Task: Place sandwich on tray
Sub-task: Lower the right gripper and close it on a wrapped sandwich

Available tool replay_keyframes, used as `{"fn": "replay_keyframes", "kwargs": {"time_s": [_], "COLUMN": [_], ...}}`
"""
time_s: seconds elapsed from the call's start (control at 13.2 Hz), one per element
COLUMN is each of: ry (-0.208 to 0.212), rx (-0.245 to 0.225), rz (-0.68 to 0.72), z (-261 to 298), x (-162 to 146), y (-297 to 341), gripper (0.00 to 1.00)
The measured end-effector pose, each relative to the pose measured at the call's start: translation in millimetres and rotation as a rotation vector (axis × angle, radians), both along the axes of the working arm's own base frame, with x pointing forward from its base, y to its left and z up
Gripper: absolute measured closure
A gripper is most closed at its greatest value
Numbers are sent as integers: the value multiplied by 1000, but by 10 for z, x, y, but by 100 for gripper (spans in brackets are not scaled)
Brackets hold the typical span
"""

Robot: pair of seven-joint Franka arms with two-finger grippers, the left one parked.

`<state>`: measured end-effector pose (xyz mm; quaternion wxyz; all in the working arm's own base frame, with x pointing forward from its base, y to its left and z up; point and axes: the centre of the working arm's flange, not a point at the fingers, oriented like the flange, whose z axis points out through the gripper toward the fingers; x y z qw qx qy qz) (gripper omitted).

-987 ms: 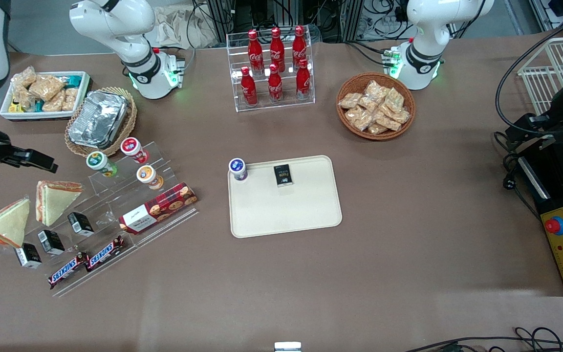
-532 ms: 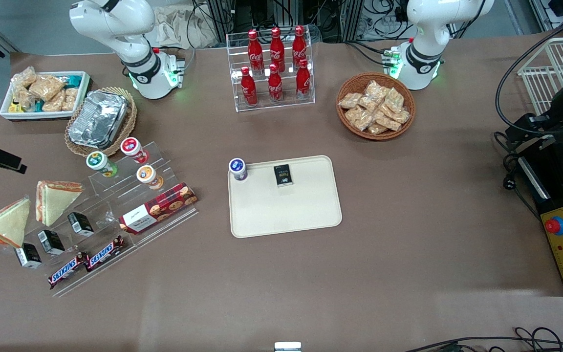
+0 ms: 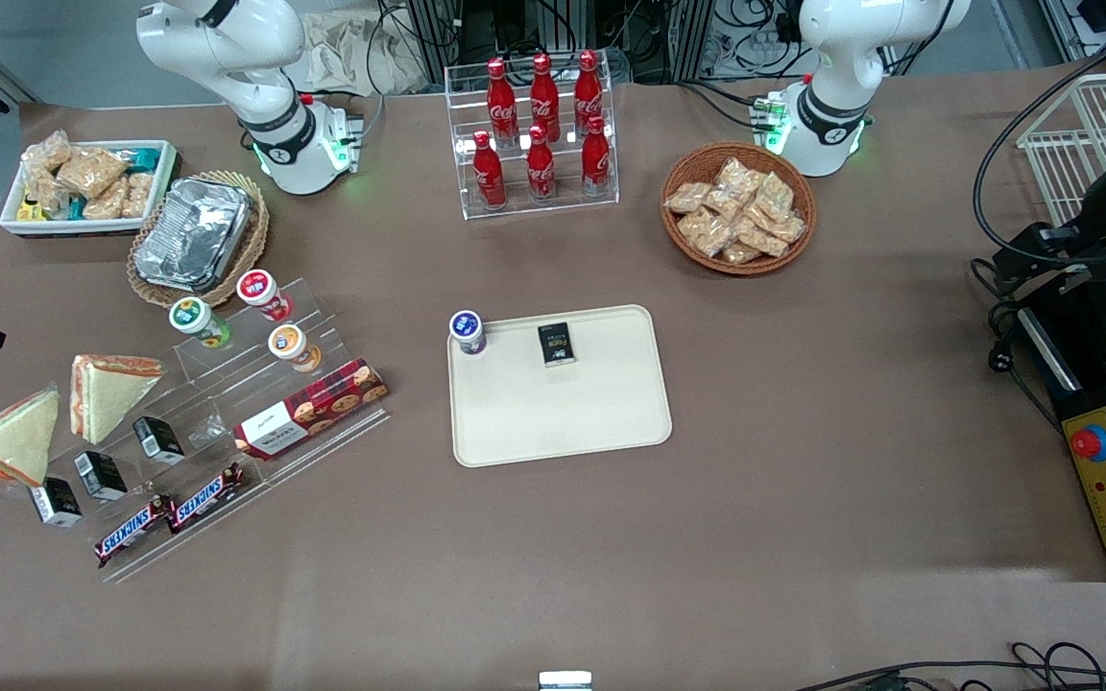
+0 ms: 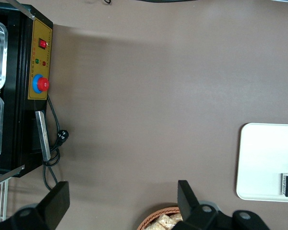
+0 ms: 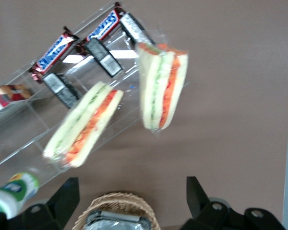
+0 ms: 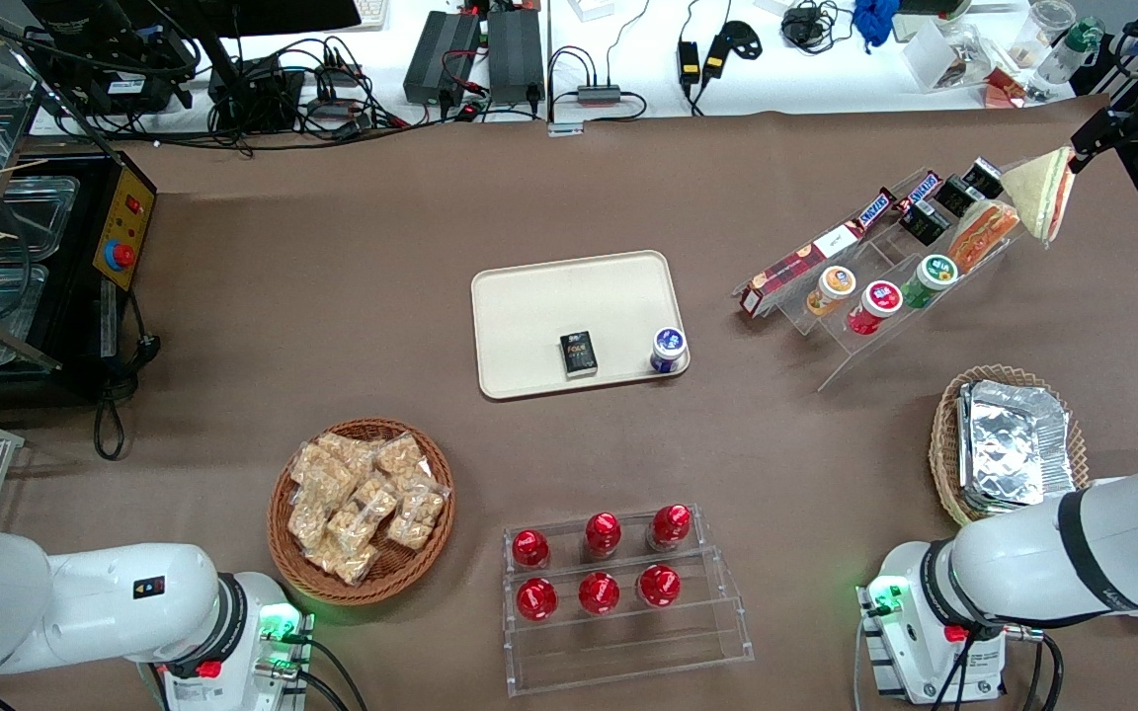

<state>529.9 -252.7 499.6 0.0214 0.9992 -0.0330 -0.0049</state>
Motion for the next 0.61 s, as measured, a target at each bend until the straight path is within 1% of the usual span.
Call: {"fn": "replay_keyframes", "kwargs": {"time_s": [0.15, 0.3, 0.53, 0.61], "ry": [-6, -19, -32, -37], "rx": [-8, 8, 8, 18], "rz": [12, 34, 49, 47], "z": [-156, -337, -593, -671], "x": [68, 148, 219, 228], "y": [-59, -103, -245, -289], "gripper": [1, 1, 1, 1]}}
